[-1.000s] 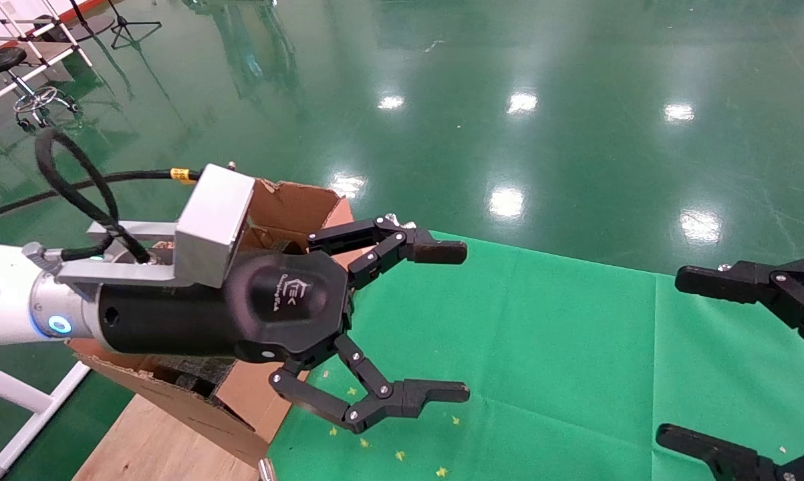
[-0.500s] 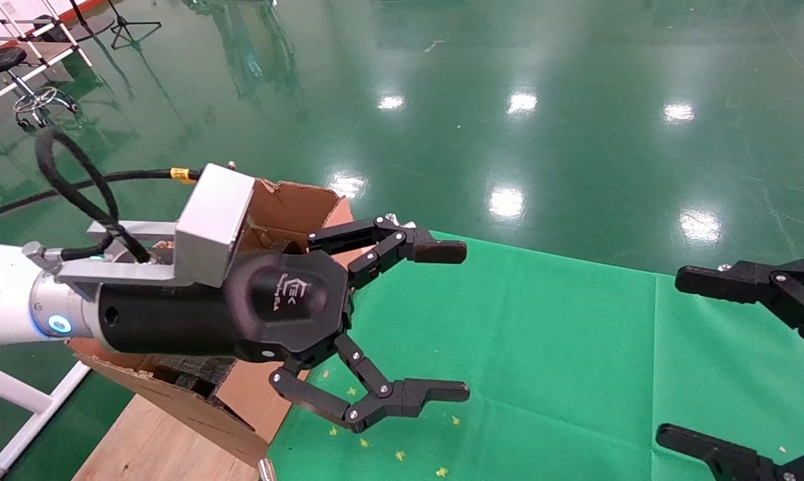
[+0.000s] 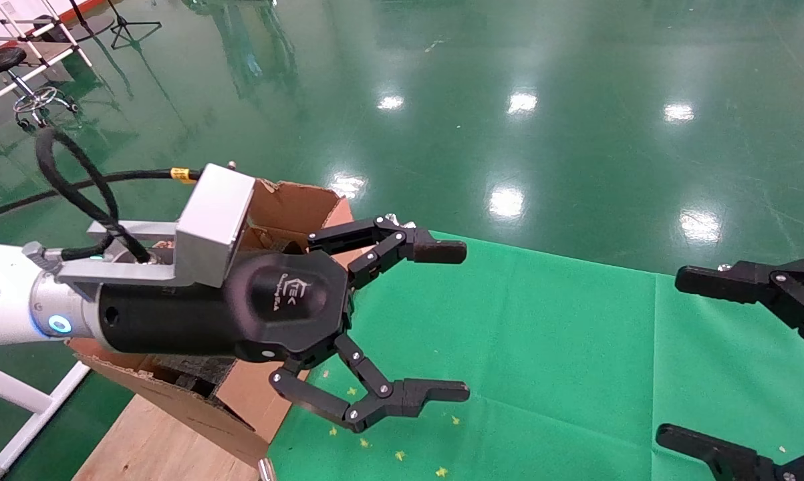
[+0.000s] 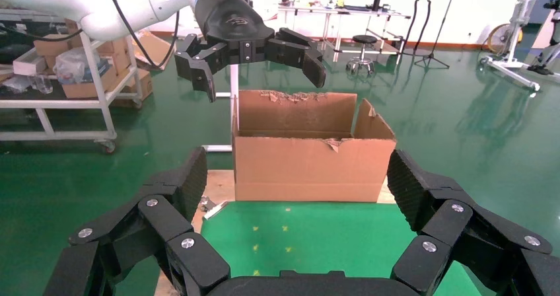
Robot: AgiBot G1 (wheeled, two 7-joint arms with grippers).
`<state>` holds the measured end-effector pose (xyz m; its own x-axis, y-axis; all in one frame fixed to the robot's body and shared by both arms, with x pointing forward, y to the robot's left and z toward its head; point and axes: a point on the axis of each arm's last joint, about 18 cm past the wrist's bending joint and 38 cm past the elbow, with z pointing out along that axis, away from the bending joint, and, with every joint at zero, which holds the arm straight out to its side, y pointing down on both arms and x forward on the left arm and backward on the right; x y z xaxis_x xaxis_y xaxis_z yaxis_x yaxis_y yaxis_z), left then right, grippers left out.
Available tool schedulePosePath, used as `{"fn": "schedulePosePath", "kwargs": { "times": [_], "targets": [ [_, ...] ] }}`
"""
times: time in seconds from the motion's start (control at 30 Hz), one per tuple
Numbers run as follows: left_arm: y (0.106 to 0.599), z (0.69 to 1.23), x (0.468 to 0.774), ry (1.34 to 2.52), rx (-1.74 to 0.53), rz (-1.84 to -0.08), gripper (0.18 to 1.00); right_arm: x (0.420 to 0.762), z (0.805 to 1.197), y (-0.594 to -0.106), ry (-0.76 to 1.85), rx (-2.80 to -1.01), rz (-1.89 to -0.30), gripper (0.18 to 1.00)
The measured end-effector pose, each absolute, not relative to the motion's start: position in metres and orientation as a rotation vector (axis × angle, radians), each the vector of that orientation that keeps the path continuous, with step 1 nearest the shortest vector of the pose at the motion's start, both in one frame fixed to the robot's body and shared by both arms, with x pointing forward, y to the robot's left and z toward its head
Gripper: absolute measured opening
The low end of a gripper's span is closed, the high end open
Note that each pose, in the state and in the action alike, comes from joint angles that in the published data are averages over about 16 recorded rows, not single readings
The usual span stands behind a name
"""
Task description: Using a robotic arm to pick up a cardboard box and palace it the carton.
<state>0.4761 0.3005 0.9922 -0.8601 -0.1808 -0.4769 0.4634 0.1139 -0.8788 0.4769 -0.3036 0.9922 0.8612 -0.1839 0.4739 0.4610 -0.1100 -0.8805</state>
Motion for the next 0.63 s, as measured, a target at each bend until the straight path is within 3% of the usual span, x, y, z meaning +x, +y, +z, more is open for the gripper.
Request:
{"fn": "schedulePosePath", "kwargs": {
  "times": [0.63],
  "targets": [
    [0.3005,0.9922,0.4761,1.925,0.273,-1.797,1.0,0.4769,0.9922,-0.3036,-0.223,-1.593,-0.553,1.001]
  ]
}}
